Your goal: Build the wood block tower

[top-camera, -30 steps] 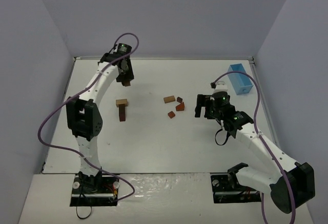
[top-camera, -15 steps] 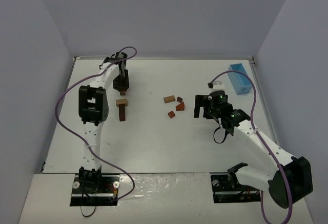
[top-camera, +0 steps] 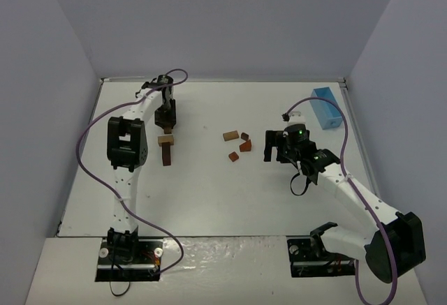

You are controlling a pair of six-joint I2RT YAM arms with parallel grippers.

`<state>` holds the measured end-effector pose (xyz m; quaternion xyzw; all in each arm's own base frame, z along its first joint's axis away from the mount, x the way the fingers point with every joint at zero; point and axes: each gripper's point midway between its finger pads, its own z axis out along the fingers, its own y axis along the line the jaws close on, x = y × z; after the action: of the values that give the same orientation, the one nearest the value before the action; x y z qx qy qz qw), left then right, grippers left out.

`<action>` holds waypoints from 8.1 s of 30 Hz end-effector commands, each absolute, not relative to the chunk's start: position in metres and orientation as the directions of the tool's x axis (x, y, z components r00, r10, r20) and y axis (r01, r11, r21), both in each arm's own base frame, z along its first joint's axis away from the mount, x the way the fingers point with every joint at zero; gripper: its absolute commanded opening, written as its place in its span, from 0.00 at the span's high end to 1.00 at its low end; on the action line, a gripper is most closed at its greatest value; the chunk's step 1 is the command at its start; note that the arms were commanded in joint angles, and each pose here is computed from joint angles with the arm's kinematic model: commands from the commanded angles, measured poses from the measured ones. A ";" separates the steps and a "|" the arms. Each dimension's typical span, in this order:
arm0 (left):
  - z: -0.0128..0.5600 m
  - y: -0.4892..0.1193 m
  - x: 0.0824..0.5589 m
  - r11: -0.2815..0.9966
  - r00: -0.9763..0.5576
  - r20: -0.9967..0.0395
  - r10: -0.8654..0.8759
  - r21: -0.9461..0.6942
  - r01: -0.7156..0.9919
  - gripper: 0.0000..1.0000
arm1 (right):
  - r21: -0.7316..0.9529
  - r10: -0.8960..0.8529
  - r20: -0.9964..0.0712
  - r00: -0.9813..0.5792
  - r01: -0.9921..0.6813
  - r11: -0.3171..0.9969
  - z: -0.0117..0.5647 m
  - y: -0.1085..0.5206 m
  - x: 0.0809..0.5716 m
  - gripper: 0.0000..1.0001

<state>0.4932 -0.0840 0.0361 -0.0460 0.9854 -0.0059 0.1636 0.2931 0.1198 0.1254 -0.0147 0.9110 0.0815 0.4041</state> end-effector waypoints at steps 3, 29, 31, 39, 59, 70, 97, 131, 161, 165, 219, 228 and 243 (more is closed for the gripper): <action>0.060 -0.078 0.495 0.996 -0.919 -0.385 -0.089 -0.033 -0.083 1.00 | 0.152 0.050 -0.784 -0.619 -0.113 0.982 0.150 0.125 0.308 0.06; 0.055 -0.072 0.472 0.996 -0.925 -0.371 -0.083 -0.014 -0.084 1.00 | 0.165 0.054 -0.787 -0.614 -0.126 0.978 0.153 0.128 0.306 0.06; 0.055 -0.071 0.470 0.996 -0.925 -0.370 -0.084 -0.013 -0.086 1.00 | 0.165 0.054 -0.787 -0.614 -0.126 0.978 0.153 0.127 0.306 0.06; 0.056 -0.071 0.468 0.995 -0.924 -0.372 -0.093 -0.017 -0.093 1.00 | 0.168 0.055 -0.788 -0.613 -0.128 0.977 0.153 0.128 0.306 0.06; 0.057 -0.071 0.464 0.994 -0.923 -0.369 -0.106 -0.022 -0.106 0.95 | 0.168 0.054 -0.784 -0.619 -0.127 0.978 0.151 0.128 0.305 0.06; 0.058 -0.072 0.462 0.993 -0.923 -0.368 -0.112 -0.025 -0.111 0.90 | 0.168 0.054 -0.786 -0.616 -0.129 0.977 0.151 0.128 0.305 0.06; 0.081 -0.073 0.474 0.993 -0.899 -0.422 -0.116 -0.040 -0.109 0.42 | 0.165 0.048 -0.789 -0.612 -0.136 0.977 0.153 0.127 0.304 0.06; 0.133 -0.338 0.377 0.628 -0.542 -0.582 0.606 -0.067 0.775 0.47 | 0.194 0.096 -0.873 -0.479 -0.158 0.968 0.200 0.113 0.278 0.05; 0.065 -0.355 0.367 0.659 -0.613 -0.463 0.640 -0.078 0.748 0.55 | 0.195 0.107 -0.875 -0.473 -0.141 0.971 0.200 0.106 0.270 0.05; 0.064 -0.358 0.364 0.663 -0.623 -0.460 0.632 -0.094 0.742 0.59 | 0.197 0.111 -0.874 -0.473 -0.136 0.971 0.200 0.106 0.270 0.05; 0.097 -0.082 0.490 0.984 -0.839 -0.517 -0.171 -0.039 -0.176 0.95 | 0.114 0.027 -0.844 -0.535 -0.130 0.985 0.183 0.109 0.291 0.05; 0.086 -0.082 0.486 0.984 -0.847 -0.500 -0.179 -0.065 -0.169 0.95 | 0.118 0.031 -0.845 -0.533 -0.130 0.984 0.183 0.109 0.290 0.05; 0.078 -0.076 0.476 0.986 -0.856 -0.490 -0.164 -0.059 -0.155 0.95 | 0.123 0.030 -0.845 -0.535 -0.139 0.983 0.183 0.110 0.289 0.05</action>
<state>0.4657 -0.0786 0.0474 -0.0829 0.9738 0.0017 0.2117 0.2773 0.1080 0.1602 -0.0378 0.8893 0.0809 0.4486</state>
